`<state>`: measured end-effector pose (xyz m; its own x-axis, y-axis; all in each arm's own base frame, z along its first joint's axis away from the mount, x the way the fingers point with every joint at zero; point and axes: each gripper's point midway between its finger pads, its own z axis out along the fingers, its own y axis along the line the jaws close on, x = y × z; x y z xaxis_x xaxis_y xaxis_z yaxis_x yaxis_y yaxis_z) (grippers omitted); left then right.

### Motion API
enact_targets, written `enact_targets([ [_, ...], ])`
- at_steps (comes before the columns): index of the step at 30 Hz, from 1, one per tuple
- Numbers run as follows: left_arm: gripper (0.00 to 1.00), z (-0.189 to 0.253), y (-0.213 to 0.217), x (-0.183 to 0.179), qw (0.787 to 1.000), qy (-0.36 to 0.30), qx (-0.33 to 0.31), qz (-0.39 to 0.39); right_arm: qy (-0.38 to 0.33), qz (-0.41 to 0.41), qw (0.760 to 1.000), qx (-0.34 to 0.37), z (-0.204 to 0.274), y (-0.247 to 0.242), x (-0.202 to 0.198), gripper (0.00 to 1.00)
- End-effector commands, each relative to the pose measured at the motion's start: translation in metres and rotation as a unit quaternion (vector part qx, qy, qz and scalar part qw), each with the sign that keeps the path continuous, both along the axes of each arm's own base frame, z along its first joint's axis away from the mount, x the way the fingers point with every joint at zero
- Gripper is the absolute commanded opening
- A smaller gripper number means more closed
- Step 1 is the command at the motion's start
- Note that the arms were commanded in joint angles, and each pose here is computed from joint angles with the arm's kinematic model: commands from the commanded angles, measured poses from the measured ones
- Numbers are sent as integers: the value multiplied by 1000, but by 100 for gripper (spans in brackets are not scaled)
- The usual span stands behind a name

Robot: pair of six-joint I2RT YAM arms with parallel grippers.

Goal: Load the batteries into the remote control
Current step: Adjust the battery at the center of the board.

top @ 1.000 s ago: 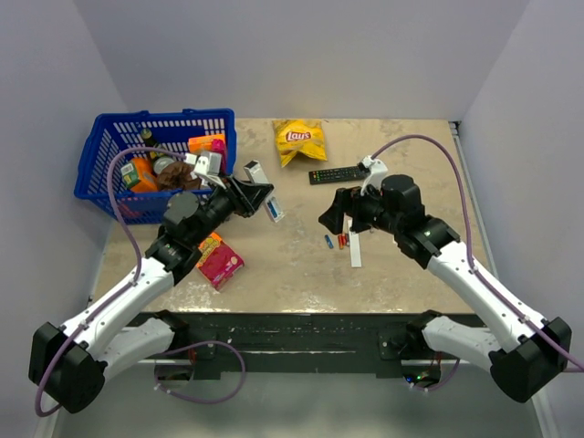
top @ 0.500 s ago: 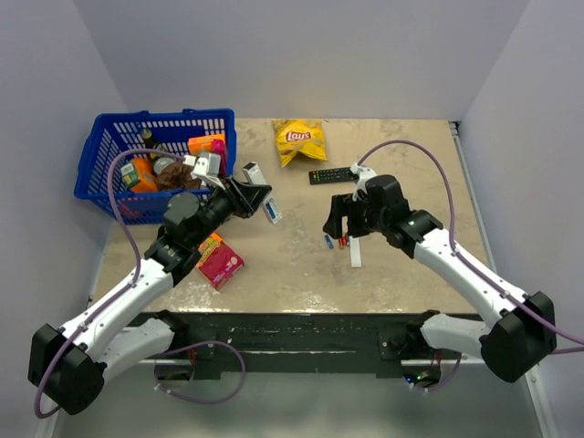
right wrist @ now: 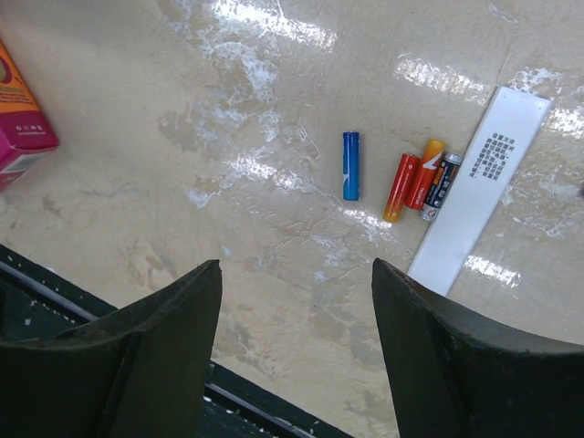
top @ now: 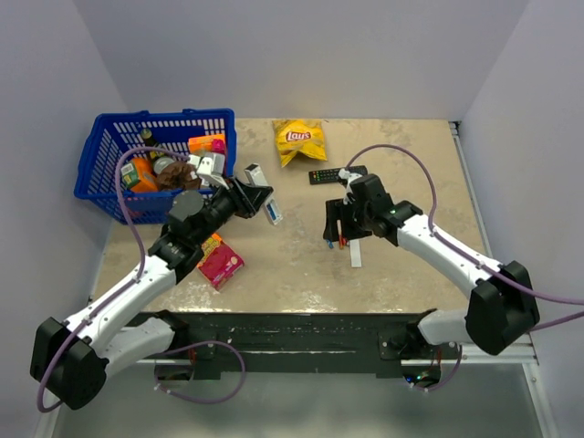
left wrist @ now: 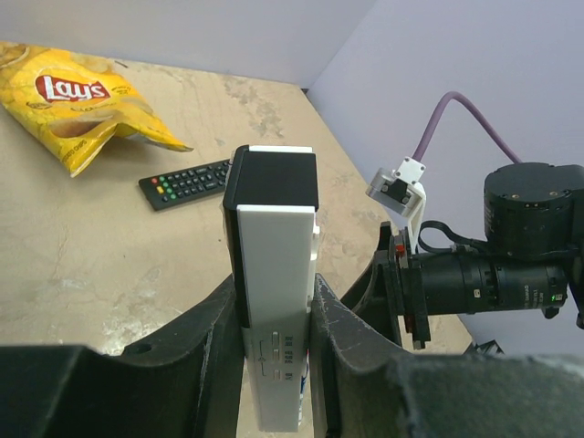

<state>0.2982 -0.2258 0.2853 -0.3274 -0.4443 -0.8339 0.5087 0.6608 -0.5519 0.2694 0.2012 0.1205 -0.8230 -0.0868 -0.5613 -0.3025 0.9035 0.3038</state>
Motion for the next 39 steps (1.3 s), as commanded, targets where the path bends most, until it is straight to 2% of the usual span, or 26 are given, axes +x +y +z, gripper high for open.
enact_targets([
  [1,0,8,-4,5,1000,-24,2,-3,-20,-2,1000,-16,8,2,11,66],
  [7,0,-2,-6,9,1000,-11,11,-4,8,-2,999,-49,-20,-1,10,59],
  [23,0,-7,-9,10,1000,-1,16,-10,33,3,988,-148,-60,11,31,42],
  [33,0,-10,-8,7,1000,4,20,-10,48,13,986,-162,-78,12,29,41],
  [39,0,-11,-9,7,1000,6,20,-13,65,17,981,-181,-94,9,23,36],
])
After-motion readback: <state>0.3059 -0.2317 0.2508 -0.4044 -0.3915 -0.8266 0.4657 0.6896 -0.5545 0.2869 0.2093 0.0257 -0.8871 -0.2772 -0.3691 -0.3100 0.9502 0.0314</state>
